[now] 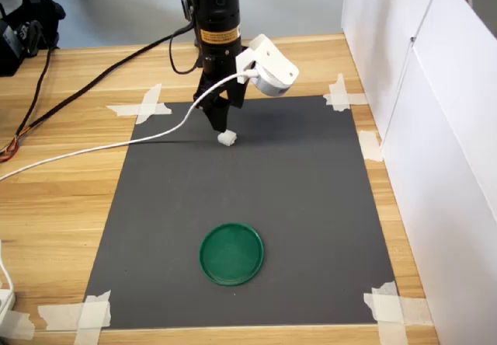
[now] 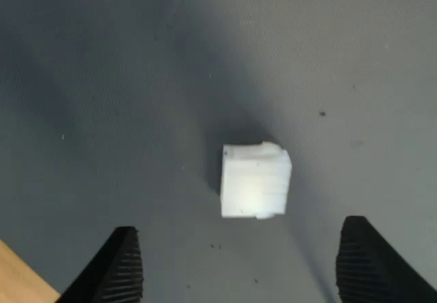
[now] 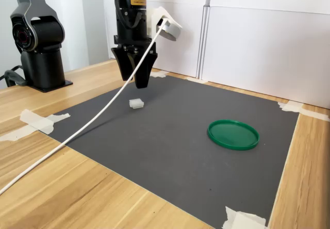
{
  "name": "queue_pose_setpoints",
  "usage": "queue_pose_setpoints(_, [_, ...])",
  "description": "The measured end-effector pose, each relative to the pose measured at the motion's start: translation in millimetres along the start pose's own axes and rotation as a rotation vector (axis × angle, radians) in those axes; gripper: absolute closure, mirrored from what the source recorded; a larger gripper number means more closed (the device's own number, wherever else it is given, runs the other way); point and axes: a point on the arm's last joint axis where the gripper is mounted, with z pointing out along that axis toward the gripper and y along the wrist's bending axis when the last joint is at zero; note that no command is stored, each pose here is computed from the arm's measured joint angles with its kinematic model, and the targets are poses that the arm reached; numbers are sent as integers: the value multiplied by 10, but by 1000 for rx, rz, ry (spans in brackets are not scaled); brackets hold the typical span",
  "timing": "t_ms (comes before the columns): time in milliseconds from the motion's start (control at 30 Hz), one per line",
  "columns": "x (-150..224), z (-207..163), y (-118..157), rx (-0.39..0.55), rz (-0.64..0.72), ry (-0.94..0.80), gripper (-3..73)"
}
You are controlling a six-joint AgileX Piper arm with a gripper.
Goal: Grasp a white terminal and put it in the green lid.
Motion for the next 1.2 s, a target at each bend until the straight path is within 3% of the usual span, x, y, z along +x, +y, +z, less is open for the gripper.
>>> queue_pose_setpoints(533, [-43,204,-38,-22,85,22,10])
queue_pose_setpoints(933, [36,220,-152,25,105,-2,10])
queue_pose_setpoints(1200, [53,240,-108,-20,80,-11,11])
